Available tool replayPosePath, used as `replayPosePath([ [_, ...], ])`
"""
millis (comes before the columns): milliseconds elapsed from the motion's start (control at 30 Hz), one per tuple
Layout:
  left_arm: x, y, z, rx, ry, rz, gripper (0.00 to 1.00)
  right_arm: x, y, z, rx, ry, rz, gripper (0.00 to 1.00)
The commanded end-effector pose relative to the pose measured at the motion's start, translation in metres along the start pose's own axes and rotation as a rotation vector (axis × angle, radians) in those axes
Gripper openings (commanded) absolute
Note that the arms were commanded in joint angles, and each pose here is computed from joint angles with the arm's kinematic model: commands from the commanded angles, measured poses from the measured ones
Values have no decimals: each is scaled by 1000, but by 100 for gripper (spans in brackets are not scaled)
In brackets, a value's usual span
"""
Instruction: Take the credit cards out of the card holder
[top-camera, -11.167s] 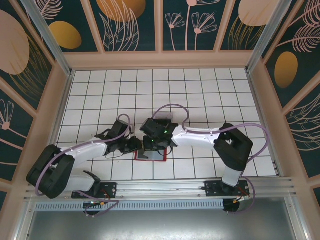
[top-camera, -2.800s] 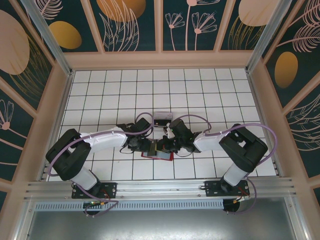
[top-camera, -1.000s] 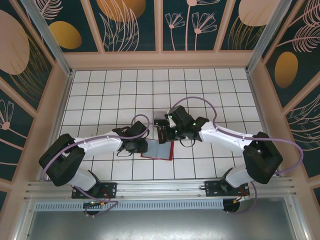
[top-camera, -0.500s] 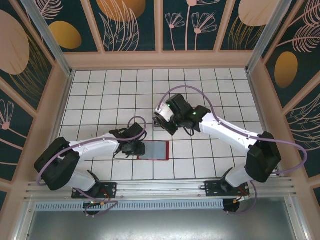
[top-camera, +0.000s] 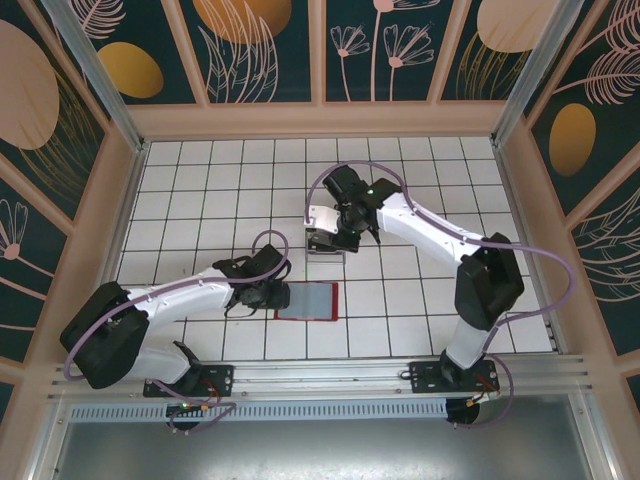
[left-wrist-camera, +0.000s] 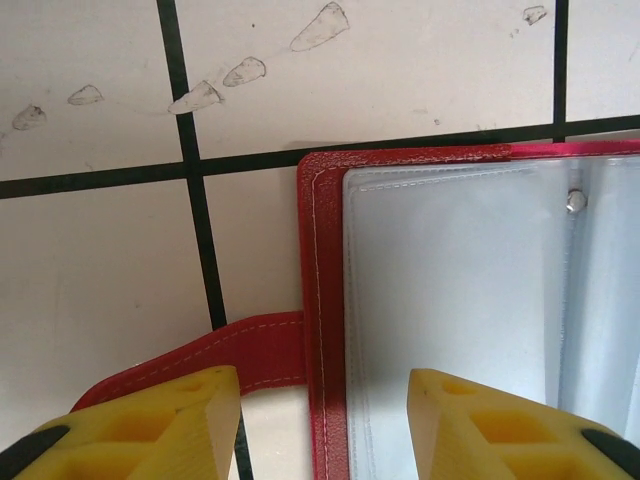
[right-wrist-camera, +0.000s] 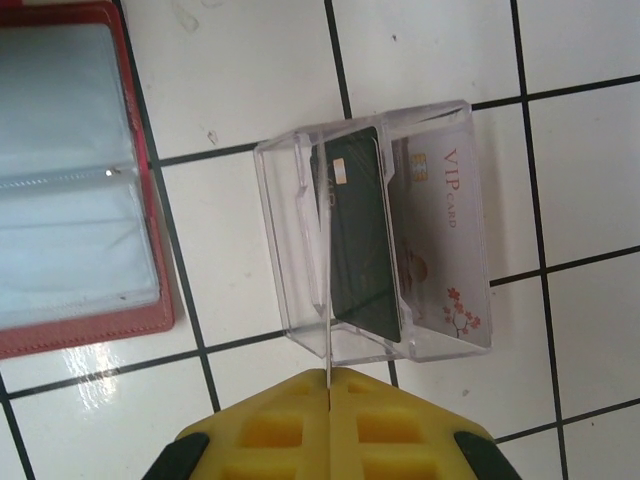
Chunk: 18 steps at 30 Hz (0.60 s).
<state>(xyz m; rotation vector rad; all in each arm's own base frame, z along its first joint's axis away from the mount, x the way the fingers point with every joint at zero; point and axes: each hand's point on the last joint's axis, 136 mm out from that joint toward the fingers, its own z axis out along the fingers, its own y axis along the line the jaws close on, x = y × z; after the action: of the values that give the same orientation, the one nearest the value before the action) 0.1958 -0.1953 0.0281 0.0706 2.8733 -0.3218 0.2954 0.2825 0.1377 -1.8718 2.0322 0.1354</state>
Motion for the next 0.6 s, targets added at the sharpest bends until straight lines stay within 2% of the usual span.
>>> replayPosePath([
  [0,-4,2,-4,-21,-10,-3,49,7,-1,3,-44,56,-70,0],
  [567,0,4,-2,-22,1,14,49,16,-10,44,-154,158,-74,0],
])
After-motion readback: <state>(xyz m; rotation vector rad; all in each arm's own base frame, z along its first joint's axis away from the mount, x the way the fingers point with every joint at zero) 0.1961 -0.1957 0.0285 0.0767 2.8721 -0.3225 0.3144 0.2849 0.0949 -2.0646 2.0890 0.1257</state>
